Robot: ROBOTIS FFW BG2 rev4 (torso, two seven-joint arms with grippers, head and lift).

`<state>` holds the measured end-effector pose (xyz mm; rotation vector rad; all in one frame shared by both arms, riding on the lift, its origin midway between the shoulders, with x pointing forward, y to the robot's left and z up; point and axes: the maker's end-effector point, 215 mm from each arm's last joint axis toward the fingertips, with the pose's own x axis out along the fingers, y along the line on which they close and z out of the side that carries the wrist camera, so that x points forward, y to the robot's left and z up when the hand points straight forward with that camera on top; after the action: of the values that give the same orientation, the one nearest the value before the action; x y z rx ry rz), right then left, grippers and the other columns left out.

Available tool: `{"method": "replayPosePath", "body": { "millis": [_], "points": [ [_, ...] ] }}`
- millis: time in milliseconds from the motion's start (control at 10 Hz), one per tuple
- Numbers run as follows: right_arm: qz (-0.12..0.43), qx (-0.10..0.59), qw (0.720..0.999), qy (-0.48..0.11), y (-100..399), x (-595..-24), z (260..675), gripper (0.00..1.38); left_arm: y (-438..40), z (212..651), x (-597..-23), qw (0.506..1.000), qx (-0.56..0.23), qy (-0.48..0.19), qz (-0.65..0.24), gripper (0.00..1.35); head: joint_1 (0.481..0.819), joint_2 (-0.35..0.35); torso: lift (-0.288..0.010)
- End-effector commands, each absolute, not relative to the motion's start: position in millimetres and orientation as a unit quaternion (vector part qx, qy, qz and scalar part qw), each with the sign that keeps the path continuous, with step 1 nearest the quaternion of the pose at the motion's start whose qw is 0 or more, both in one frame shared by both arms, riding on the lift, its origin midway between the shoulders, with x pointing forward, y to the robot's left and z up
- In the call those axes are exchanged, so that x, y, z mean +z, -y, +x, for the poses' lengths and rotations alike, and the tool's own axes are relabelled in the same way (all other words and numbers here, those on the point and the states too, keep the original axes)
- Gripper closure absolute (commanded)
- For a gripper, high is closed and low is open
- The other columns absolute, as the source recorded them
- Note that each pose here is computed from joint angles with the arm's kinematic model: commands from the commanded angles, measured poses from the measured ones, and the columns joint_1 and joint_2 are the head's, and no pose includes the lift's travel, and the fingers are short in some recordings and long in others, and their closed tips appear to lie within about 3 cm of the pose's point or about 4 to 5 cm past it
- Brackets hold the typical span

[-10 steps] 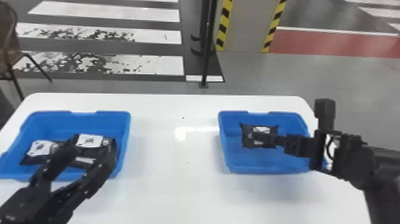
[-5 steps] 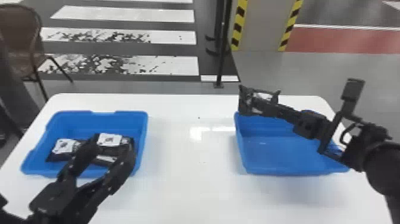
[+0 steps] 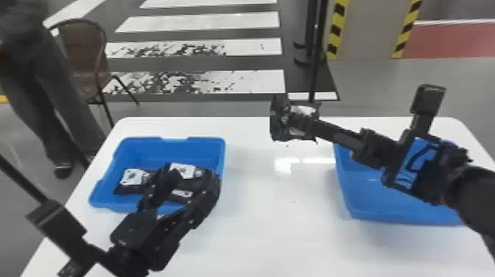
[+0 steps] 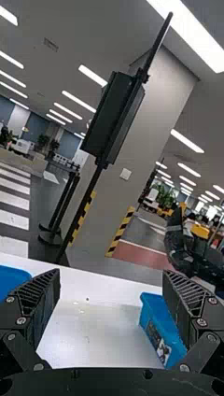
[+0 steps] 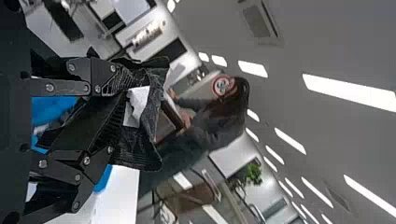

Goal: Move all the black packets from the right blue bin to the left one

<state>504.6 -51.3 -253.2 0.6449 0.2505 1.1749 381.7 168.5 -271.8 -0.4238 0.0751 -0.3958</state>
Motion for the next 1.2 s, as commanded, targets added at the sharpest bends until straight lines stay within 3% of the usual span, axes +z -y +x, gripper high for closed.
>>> {"method": "replayPosePath", "body": {
  "millis": [0, 300, 500, 800, 1100],
  "points": [
    [0.318, 0.578, 0.74, -0.13, 13.8, -253.1, 485.3, 1.11, -166.3, 385.6, -263.0, 0.952, -0.198, -0.018, -0.232, 0.23, 0.695, 0.141, -0.14],
    [0.329, 0.614, 0.703, -0.142, -22.2, -246.9, 461.4, 1.11, -164.5, 394.4, -229.3, 0.941, -0.204, 0.036, -0.267, 0.23, 0.695, 0.223, -0.14],
    [0.33, 0.621, 0.696, -0.145, -29.7, -245.6, 457.0, 1.11, -158.2, 394.6, -231.0, 0.937, -0.21, 0.032, -0.278, 0.23, 0.695, 0.241, -0.14],
    [0.332, 0.628, 0.687, -0.151, -36.4, -245.7, 453.1, 1.11, -141.1, 392.4, -230.4, 0.927, -0.229, 0.026, -0.296, 0.23, 0.695, 0.238, -0.14],
    [0.347, 0.644, 0.66, -0.168, -57.2, -250.1, 435.7, 1.11, -137.8, 392.7, -227.6, 0.925, -0.233, 0.028, -0.299, 0.23, 0.695, 0.241, -0.14]
  ]
}}
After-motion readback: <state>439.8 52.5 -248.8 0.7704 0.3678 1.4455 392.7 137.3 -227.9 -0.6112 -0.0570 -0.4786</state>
